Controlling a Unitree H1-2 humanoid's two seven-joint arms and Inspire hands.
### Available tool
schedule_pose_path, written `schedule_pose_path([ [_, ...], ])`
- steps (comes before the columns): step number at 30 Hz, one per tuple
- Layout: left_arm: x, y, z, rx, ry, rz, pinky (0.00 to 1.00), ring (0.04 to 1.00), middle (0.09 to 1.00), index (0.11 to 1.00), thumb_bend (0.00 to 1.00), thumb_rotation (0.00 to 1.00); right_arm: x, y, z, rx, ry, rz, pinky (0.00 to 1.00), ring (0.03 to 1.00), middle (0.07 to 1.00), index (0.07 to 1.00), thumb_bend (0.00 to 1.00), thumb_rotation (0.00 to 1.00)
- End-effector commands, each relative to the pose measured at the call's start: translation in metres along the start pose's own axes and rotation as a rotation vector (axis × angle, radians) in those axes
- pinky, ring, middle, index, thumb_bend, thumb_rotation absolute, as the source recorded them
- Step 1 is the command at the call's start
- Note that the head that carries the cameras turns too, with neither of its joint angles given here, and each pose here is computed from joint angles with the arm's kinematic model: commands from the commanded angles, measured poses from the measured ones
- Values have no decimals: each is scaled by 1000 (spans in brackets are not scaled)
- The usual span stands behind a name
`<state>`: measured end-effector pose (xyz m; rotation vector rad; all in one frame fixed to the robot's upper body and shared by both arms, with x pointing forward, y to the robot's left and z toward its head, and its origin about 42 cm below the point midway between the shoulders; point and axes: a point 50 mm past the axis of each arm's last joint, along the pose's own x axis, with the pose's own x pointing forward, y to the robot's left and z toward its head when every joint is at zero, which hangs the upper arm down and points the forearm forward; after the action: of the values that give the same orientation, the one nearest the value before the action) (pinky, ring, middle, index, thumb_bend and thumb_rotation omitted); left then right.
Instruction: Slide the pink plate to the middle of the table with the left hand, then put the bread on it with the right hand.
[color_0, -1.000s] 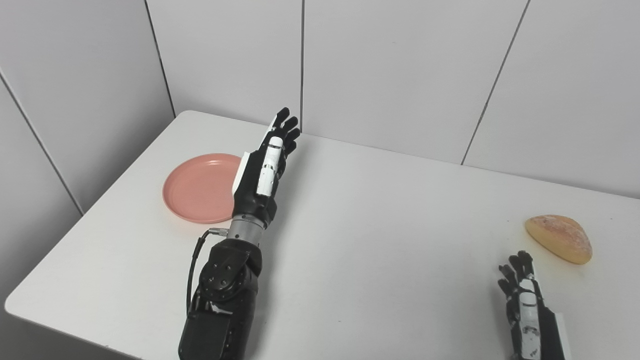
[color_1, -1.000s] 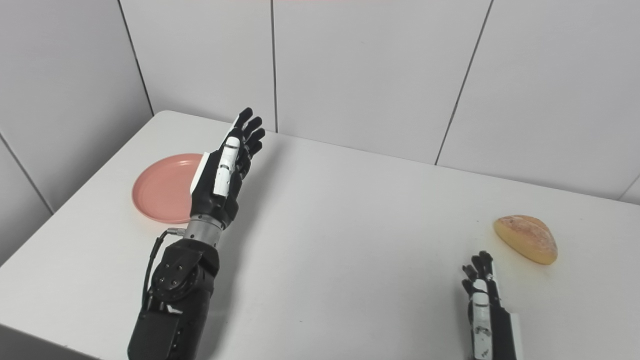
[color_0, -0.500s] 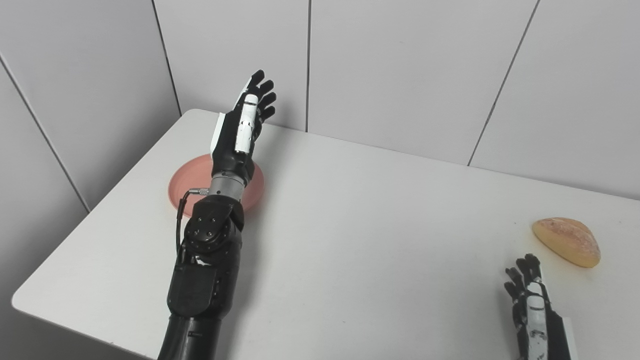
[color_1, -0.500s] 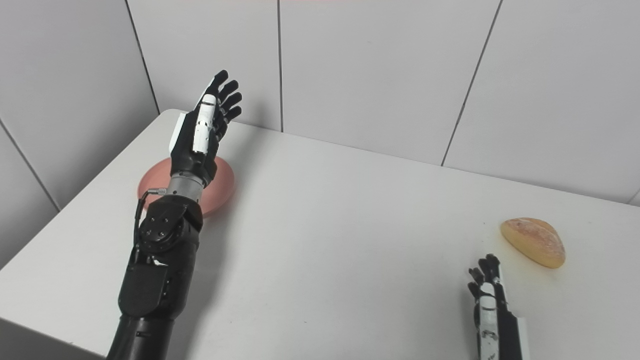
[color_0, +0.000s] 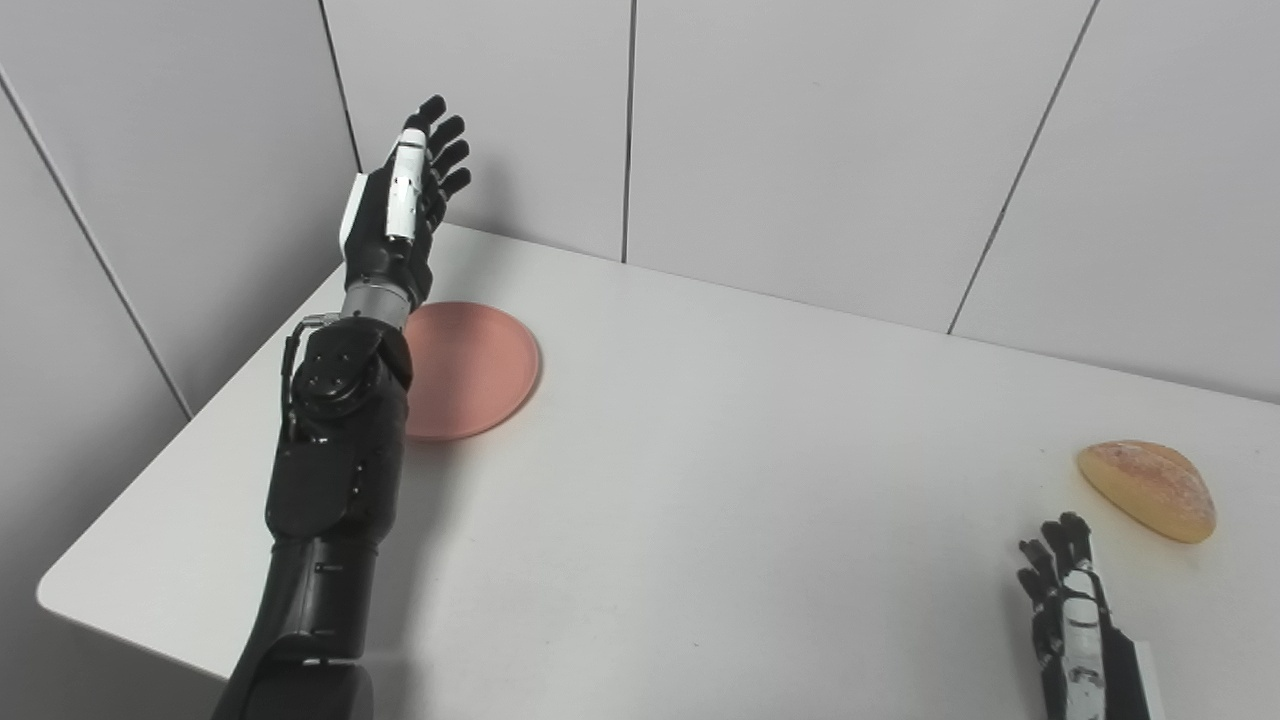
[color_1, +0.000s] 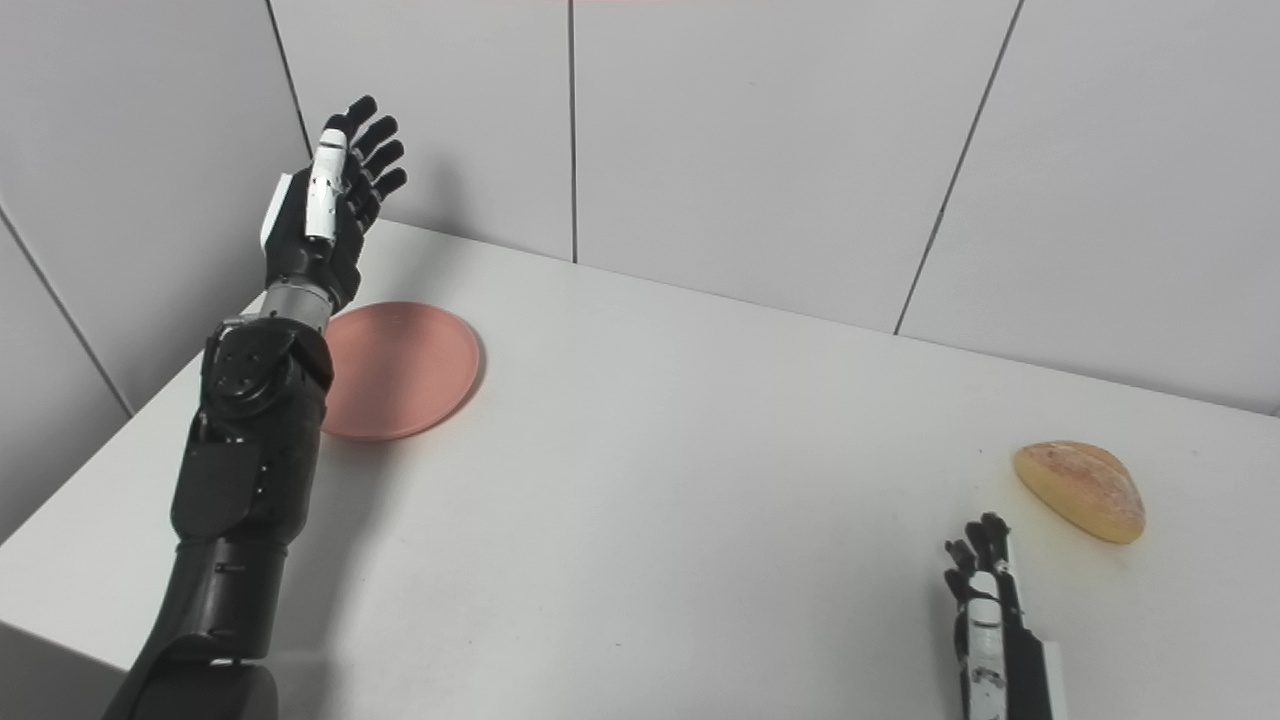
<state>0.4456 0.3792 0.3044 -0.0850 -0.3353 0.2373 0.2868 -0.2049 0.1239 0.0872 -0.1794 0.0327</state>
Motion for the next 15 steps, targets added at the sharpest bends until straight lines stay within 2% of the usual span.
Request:
schedule_pose_path([
  [1,17,2,33,-11,-112,-19,910,896,890,873,414,1000,-2,-5,3,-7,-46,4,982,965,979,988,234,1000],
  [15,28,50,26,-84,-31,22,951,910,908,903,378,1000,-1,-6,4,-3,-51,8,987,972,988,995,244,1000],
])
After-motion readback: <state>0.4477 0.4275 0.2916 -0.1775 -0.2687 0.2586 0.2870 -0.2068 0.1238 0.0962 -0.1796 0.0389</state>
